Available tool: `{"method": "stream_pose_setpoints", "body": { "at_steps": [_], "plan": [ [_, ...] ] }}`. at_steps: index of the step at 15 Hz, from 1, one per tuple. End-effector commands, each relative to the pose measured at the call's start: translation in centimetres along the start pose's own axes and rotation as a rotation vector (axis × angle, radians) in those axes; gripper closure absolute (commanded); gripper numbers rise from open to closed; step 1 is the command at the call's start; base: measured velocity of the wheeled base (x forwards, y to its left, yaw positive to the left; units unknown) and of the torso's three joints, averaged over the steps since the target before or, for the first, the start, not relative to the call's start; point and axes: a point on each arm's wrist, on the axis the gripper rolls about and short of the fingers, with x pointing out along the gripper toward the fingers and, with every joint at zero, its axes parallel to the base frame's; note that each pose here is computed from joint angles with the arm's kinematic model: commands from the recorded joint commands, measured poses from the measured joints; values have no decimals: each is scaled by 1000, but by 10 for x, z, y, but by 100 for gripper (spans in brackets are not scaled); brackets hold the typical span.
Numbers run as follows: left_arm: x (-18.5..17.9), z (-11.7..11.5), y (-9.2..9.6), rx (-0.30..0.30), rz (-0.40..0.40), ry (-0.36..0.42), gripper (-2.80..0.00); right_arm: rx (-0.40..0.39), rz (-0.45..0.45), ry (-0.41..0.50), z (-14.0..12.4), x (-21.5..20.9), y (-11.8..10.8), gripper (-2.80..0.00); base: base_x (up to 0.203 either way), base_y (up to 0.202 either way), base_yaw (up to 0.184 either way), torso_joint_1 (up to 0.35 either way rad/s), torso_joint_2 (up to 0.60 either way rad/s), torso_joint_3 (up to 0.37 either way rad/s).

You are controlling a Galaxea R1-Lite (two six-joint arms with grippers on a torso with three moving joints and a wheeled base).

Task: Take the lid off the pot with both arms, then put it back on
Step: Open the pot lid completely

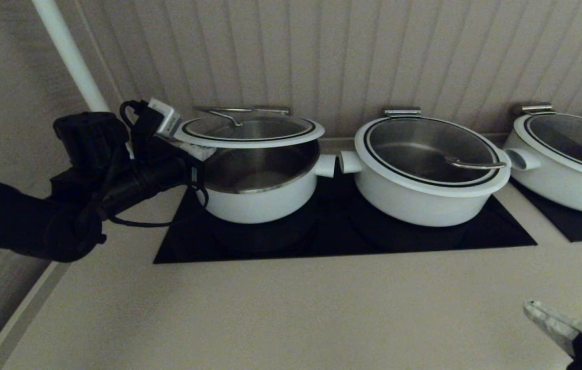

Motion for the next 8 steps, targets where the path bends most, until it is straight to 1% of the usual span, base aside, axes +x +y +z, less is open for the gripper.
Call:
{"method": "stream_pose_setpoints", "body": {
  "at_steps": [1, 4, 6, 8],
  "plan": [
    [0, 0, 0, 2, -1, -5, 0, 1, 25, -2, -10, -24, -1, 0, 0, 0, 0, 0, 0, 0],
    [1, -1, 0, 1, -1, -2, 0, 25, 134, -17, -31, -54, 2, 0, 0, 0, 0, 0, 0, 0],
    [1, -1, 0, 1, -1, -2, 0, 37, 177, -18, -50, -73, 5, 0, 0, 0, 0, 0, 0, 0],
    [1, -1, 0, 1, -2, 0, 0, 91, 212, 31, -65, -84, 7, 0, 0, 0, 0, 0, 0, 0]
  ]
}}
